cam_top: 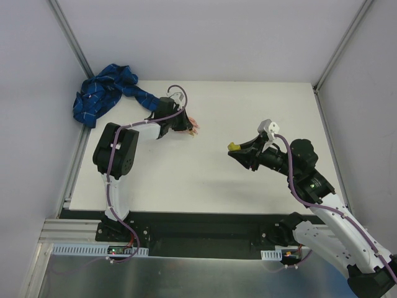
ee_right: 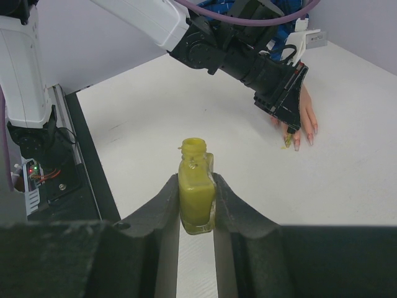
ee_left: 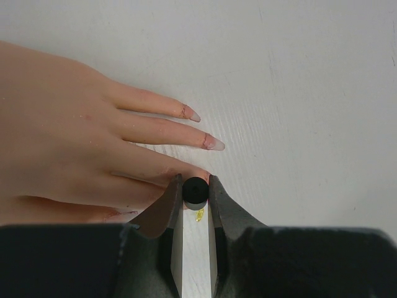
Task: Paint the nails
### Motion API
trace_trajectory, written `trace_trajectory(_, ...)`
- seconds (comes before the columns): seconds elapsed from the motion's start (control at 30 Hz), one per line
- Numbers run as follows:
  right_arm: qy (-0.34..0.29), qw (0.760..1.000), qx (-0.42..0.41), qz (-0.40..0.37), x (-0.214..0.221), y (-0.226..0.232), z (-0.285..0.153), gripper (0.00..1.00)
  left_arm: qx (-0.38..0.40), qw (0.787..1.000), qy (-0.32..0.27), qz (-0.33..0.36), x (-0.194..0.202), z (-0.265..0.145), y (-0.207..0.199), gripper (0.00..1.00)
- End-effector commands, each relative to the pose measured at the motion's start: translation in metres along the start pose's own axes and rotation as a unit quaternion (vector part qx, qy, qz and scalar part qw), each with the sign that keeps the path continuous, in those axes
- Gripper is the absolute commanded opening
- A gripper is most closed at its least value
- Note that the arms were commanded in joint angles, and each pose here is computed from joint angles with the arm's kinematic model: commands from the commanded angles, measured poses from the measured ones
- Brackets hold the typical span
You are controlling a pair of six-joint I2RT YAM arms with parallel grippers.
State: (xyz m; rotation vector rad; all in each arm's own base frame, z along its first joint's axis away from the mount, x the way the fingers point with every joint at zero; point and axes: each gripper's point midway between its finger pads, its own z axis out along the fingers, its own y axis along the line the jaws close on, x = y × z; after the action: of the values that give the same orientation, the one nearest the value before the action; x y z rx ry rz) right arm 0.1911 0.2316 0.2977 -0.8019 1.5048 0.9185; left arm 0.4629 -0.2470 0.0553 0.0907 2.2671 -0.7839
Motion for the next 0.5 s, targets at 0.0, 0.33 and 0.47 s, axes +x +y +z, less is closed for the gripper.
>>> trace_trajectory(0.0, -0.030, 0.999, -0.012, -0.020, -0.019, 0.005, -0.002, 0.00, -0.010, 1.000, -0.003, 0.014, -0.002, 0.004, -0.003, 0.00)
trace_trajectory(0.33, -0.031, 0.999, -0.012, -0.020, -0.019, 0.006, -0.003, 0.00, -0.014, 1.000, -0.012, 0.014, -0.008, 0.002, -0.007, 0.00)
trace_trajectory(0.47, -0.031, 0.999, -0.010, -0.021, -0.018, 0.005, -0.004, 0.00, 0.000, 1.000, -0.025, 0.004, -0.024, -0.007, -0.018, 0.00)
